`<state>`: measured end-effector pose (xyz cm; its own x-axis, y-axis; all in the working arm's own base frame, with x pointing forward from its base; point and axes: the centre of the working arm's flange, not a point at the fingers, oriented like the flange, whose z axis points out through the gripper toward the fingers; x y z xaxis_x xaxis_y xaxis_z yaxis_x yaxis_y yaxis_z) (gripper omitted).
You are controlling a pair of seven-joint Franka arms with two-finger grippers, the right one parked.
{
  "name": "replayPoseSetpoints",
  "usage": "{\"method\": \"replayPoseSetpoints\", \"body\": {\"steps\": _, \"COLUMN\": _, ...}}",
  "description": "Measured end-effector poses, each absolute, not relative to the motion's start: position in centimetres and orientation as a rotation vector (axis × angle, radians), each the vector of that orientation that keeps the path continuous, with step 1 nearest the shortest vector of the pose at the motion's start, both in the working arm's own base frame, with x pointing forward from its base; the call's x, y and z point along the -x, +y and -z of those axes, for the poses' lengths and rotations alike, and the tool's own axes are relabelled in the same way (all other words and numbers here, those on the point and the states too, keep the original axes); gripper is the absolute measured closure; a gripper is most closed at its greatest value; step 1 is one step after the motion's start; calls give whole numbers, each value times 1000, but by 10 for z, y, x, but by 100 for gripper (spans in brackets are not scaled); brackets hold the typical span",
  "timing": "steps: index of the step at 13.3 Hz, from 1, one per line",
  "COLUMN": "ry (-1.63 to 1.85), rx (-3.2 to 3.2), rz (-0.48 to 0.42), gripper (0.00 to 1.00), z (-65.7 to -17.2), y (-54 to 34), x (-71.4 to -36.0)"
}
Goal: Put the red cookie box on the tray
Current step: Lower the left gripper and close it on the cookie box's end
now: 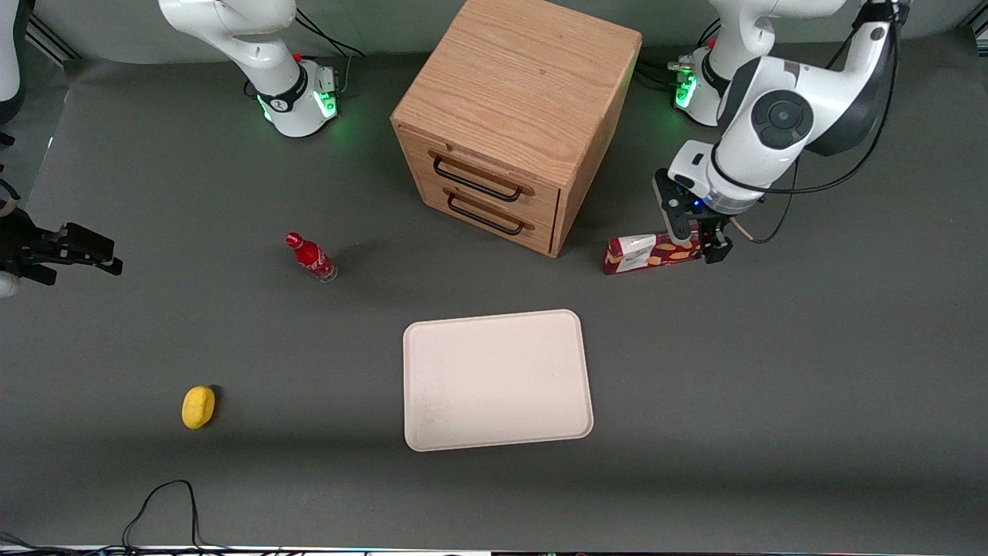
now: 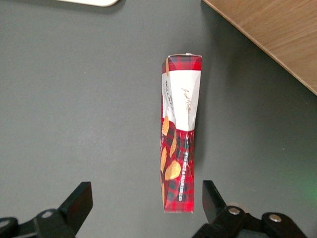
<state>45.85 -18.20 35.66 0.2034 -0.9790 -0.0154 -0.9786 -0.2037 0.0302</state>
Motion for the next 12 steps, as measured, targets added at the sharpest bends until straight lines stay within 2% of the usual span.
{"method": "replayPoseSetpoints", "body": {"steps": 9, "ry": -2023, "rx": -2383, "rz": -43, "gripper": 3, "z": -268, "y": -194, "x": -422}}
{"method": "replayPoseSetpoints", "body": {"steps": 12, "ry": -2017, "rx": -2383, "rz": -76, "gripper": 9, "z": -244, "y": -195, "x": -423}}
